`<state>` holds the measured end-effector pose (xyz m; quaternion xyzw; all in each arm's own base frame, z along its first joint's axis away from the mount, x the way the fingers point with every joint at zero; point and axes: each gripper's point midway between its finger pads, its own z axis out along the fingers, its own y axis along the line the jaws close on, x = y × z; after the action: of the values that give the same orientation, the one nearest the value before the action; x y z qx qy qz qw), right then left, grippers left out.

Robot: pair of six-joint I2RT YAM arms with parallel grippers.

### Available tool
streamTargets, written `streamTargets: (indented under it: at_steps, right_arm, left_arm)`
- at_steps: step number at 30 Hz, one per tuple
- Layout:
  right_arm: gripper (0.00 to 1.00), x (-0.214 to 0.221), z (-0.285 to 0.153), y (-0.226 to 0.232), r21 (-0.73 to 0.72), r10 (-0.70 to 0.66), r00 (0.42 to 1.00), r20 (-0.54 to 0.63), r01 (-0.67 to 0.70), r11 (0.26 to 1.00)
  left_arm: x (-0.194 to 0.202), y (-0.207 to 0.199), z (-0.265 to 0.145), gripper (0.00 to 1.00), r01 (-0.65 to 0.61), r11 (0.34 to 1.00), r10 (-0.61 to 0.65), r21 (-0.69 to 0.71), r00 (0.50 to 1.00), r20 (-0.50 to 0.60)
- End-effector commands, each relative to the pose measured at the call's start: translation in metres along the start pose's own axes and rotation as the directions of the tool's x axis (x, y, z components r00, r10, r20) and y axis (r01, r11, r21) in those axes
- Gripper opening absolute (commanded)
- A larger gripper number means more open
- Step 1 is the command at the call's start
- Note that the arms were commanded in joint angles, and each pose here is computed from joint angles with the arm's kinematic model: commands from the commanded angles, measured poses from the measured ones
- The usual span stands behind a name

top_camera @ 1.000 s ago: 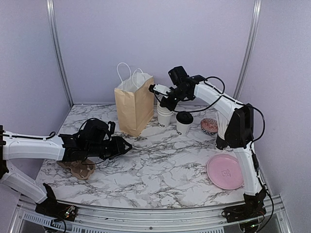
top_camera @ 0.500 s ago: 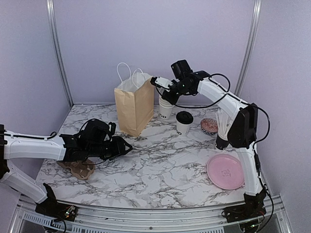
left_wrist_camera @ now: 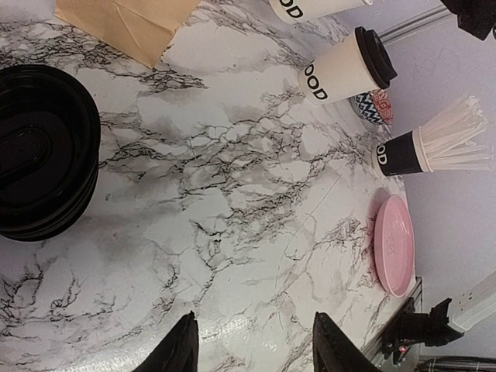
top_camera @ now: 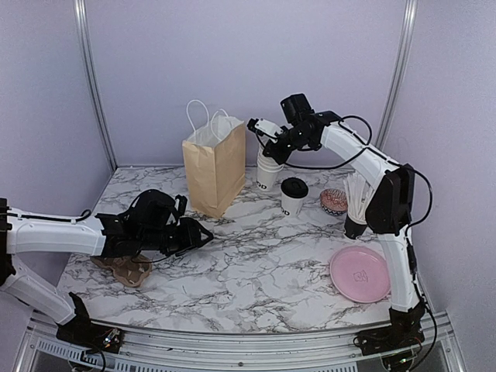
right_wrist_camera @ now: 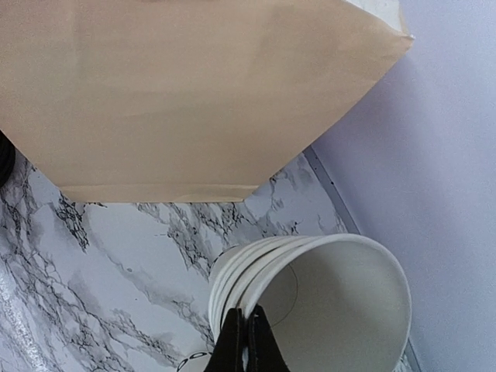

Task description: Pack the takeout coffee

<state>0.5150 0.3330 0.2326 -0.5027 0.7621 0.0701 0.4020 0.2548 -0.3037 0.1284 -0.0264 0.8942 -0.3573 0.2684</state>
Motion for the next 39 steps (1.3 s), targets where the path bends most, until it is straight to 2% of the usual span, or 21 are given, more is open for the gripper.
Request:
streamTargets:
  at_steps: [1, 3, 5, 7, 8, 10, 11, 12, 13, 14, 15, 16, 18, 24, 26, 28, 31, 33, 36, 38, 39]
  right_arm:
    - [0.00, -0.034, -0.036, -0.001, -0.056, 0.006, 0.992, 0.126, 0.001, 0.998]
    - [0.00, -0.034, -0.033, 0.002, -0.060, 0.030, 0.991, 0.129, -0.022, 0.998]
    - [0.00, -0.025, -0.024, -0.009, 0.013, 0.008, 0.997, 0.077, -0.009, 1.000]
    - [0.00, -0.036, -0.037, 0.016, -0.196, 0.045, 0.984, 0.171, -0.011, 0.981]
    - [0.00, -0.035, -0.039, 0.009, -0.179, 0.080, 0.982, 0.170, -0.049, 0.983]
    - [0.00, -0.016, -0.020, -0.014, 0.091, -0.035, 0.999, 0.021, 0.033, 0.995]
    - [0.00, -0.016, -0.016, 0.003, 0.025, -0.070, 0.997, 0.016, 0.069, 0.997]
    - [0.00, -0.028, -0.027, 0.020, -0.125, -0.026, 0.995, 0.096, 0.038, 0.991]
    - [0.00, -0.030, -0.032, 0.015, -0.150, 0.050, 0.991, 0.126, -0.031, 0.988]
    - [0.00, -0.025, -0.029, -0.003, -0.035, 0.054, 0.994, 0.099, -0.051, 0.998]
    - [0.00, -0.018, -0.025, -0.007, 0.039, -0.004, 0.999, 0.050, 0.002, 0.999]
    - [0.00, -0.018, -0.023, 0.001, 0.003, -0.028, 0.999, 0.041, 0.028, 1.000]
    - [0.00, -0.029, -0.036, -0.004, -0.077, 0.068, 0.991, 0.113, -0.059, 0.995]
    - [0.00, -0.026, -0.037, 0.003, -0.078, 0.021, 0.995, 0.098, -0.013, 0.997]
    - [0.00, -0.022, -0.033, -0.003, -0.005, -0.004, 0.998, 0.058, 0.004, 1.000]
    - [0.00, -0.031, -0.043, 0.020, -0.138, -0.023, 0.993, 0.114, 0.038, 0.990]
    - [0.00, -0.027, -0.037, -0.002, 0.071, -0.054, 0.998, 0.033, 0.052, 0.996]
    - [0.00, -0.032, -0.042, 0.008, -0.017, -0.050, 0.996, 0.070, 0.051, 0.999]
    - [0.00, -0.029, -0.040, 0.001, 0.026, -0.042, 0.998, 0.054, 0.041, 0.999]
    - [0.00, -0.040, -0.054, 0.031, -0.196, -0.009, 0.989, 0.146, 0.037, 0.980]
    - [0.00, -0.042, -0.056, 0.021, -0.158, 0.032, 0.988, 0.150, -0.008, 0.987]
  left_arm:
    - [-0.005, -0.017, 0.002, 0.50, -0.014, 0.999, 0.014, 0.038, 1.000, 0.003]
    - [-0.004, -0.019, 0.003, 0.50, -0.017, 0.999, 0.017, 0.041, 1.000, -0.001]
    - [-0.004, -0.020, 0.003, 0.50, -0.020, 0.999, 0.021, 0.043, 1.000, -0.004]
    - [-0.003, -0.021, 0.003, 0.50, -0.026, 0.999, 0.026, 0.041, 1.000, -0.007]
    - [-0.002, -0.020, 0.003, 0.50, -0.027, 0.999, 0.028, 0.037, 1.000, -0.008]
    - [-0.001, -0.018, 0.003, 0.50, -0.025, 0.999, 0.026, 0.030, 1.000, -0.008]
    - [0.000, -0.017, 0.004, 0.50, -0.024, 0.999, 0.024, 0.028, 1.000, -0.011]
    - [0.000, -0.017, 0.004, 0.50, -0.024, 0.999, 0.024, 0.030, 1.000, -0.011]
    - [0.000, -0.018, 0.005, 0.50, -0.026, 0.999, 0.026, 0.030, 1.000, -0.013]
    - [0.001, -0.017, 0.005, 0.50, -0.026, 0.999, 0.026, 0.027, 1.000, -0.014]
    - [0.001, -0.017, 0.006, 0.50, -0.025, 0.999, 0.025, 0.025, 1.000, -0.013]
    - [0.002, -0.018, 0.006, 0.50, -0.024, 0.999, 0.025, 0.029, 1.000, -0.014]
    - [0.003, -0.020, 0.008, 0.50, -0.031, 0.999, 0.031, 0.032, 0.999, -0.021]
    - [0.006, -0.020, 0.010, 0.50, -0.033, 0.999, 0.034, 0.030, 0.999, -0.028]
    - [0.007, -0.020, 0.010, 0.50, -0.034, 0.999, 0.035, 0.031, 0.999, -0.028]
    - [0.007, -0.020, 0.010, 0.50, -0.035, 0.999, 0.036, 0.031, 0.999, -0.030]
    - [0.008, -0.019, 0.010, 0.50, -0.035, 0.999, 0.035, 0.028, 0.999, -0.030]
    - [0.008, -0.021, 0.010, 0.50, -0.034, 0.999, 0.035, 0.032, 0.999, -0.028]
    - [0.009, -0.020, 0.009, 0.50, -0.035, 0.999, 0.036, 0.031, 0.999, -0.030]
    - [0.008, -0.021, 0.009, 0.51, -0.037, 0.999, 0.038, 0.033, 0.999, -0.029]
    - [0.009, -0.020, 0.009, 0.50, -0.038, 0.999, 0.039, 0.033, 0.999, -0.032]
